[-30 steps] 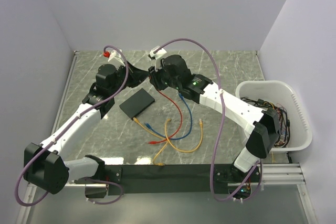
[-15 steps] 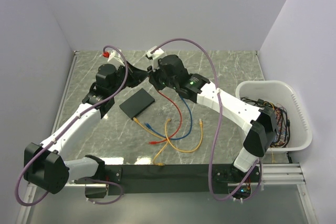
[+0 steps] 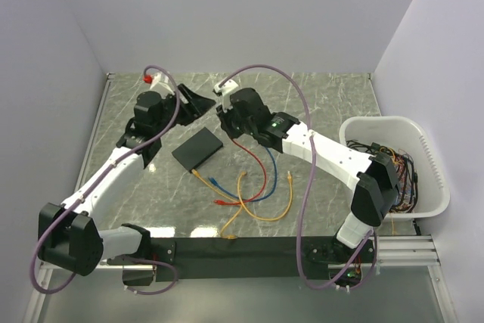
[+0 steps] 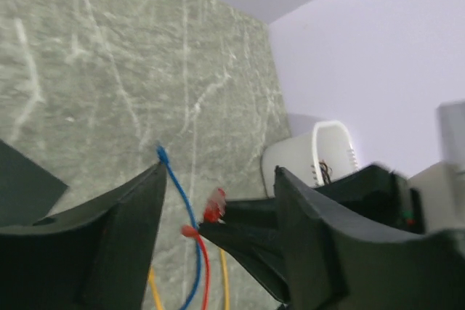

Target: Insert the plug into the switch port

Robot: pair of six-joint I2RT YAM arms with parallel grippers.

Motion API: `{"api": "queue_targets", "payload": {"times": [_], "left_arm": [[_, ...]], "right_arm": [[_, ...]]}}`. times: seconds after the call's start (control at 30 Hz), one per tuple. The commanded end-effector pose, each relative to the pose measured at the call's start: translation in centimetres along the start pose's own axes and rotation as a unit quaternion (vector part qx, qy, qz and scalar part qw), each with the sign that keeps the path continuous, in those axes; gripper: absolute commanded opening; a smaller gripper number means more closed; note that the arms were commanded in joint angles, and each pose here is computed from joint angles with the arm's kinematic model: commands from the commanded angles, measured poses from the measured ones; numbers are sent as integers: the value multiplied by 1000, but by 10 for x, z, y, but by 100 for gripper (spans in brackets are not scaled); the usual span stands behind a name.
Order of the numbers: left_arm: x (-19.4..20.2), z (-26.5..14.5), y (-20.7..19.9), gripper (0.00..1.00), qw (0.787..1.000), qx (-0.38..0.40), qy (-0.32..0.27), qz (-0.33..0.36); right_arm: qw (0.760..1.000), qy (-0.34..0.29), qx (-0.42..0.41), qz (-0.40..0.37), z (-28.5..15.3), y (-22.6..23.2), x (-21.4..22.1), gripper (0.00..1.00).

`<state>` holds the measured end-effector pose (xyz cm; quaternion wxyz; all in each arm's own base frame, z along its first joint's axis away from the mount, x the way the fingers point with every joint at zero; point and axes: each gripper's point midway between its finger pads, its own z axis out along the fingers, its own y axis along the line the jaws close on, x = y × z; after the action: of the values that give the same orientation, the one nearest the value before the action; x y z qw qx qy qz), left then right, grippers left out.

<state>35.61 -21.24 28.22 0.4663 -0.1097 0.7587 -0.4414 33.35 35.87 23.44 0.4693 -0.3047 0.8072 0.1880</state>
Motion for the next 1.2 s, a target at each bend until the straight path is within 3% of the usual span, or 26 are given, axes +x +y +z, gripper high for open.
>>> {"api": "queue_targets", "payload": {"times": [0.0, 0.2, 0.4, 0.77, 1.17], "left_arm": [[-21, -5, 19, 69, 1000, 3, -25, -2], [-32, -12, 83, 71, 998, -44, -48, 1], [-36, -9, 130, 71, 996, -69, -58, 17], [-1, 11, 189, 68, 998, -67, -18, -4], [8, 20, 218, 67, 997, -74, -5, -1]], "right_arm": [[999, 26, -10, 17, -8, 6, 15, 0], [986, 141, -81, 45, 18, 40, 85, 0], [973, 192, -128, 27, 36, 88, 118, 0], [961, 233, -146, 41, 63, 108, 150, 0], [952, 279, -113, 45, 93, 104, 173, 0]]}}
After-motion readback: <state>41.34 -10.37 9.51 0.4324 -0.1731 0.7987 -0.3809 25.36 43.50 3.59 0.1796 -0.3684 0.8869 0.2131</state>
